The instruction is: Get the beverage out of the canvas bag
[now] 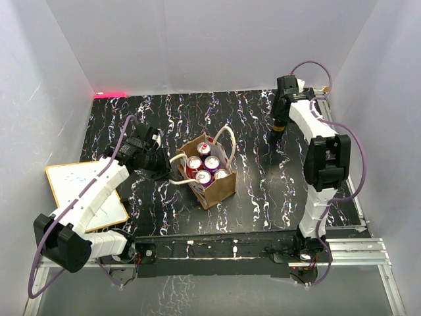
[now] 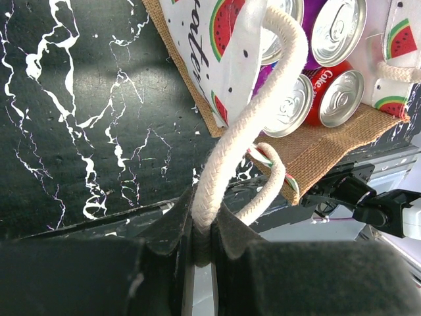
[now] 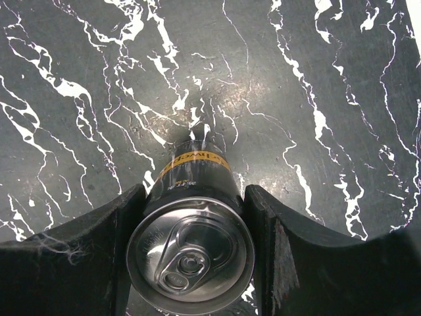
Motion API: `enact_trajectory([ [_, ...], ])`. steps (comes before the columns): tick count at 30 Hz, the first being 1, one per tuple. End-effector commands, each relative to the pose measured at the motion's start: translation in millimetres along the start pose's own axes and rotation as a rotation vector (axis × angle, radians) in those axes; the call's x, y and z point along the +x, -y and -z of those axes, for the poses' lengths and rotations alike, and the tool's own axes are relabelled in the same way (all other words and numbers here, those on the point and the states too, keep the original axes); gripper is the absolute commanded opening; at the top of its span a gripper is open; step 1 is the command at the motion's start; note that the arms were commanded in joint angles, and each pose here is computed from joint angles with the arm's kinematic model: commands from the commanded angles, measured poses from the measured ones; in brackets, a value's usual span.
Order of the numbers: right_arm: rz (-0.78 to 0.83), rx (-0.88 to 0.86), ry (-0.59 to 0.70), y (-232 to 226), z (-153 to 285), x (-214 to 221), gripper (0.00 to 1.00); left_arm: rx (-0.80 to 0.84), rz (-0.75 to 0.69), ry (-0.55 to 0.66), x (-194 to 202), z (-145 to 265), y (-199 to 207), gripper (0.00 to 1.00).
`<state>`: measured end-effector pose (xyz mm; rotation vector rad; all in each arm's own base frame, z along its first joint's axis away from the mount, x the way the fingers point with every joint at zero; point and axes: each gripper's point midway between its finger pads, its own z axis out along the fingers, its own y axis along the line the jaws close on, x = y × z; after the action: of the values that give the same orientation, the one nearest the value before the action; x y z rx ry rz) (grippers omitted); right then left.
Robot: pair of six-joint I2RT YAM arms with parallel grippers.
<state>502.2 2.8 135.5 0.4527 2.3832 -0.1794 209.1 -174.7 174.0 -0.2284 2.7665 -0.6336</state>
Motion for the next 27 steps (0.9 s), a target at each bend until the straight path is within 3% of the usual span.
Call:
enact_trajectory([
  [1,-0.018,-0.009,0.201,-21.4,20.7,-53.5,0.08,0.005,-0.015,0.018,-5.2,9.1,4.2,0.0],
  [4,-0.027,0.008,0.175,-18.6,16.0,-39.3,0.17,0.014,0.001,0.021,-2.8,10.0,4.2,0.0],
  [9,-0.027,0.024,0.168,-9.5,21.9,-27.4,0.75,0.034,0.014,0.04,-3.5,15.2,7.7,0.0],
  [11,-0.019,0.01,0.181,-8.2,31.2,-29.8,0.91,0.052,0.02,0.048,-5.0,16.7,11.6,0.0],
  [14,-0.003,-0.018,0.181,-7.3,47.6,-31.1,0.97,0.083,0.028,0.049,-5.5,17.1,17.4,0.0],
  [19,-0.001,-0.091,0.15,-2.0,93.7,-20.4,0.98,0.126,0.044,0.038,-1.0,15.6,22.6,0.0],
  [27,0.059,-0.515,-0.035,-38.8,179.3,97.0,0.97,0.221,0.154,0.003,18.4,8.1,26.8,0.0],
])
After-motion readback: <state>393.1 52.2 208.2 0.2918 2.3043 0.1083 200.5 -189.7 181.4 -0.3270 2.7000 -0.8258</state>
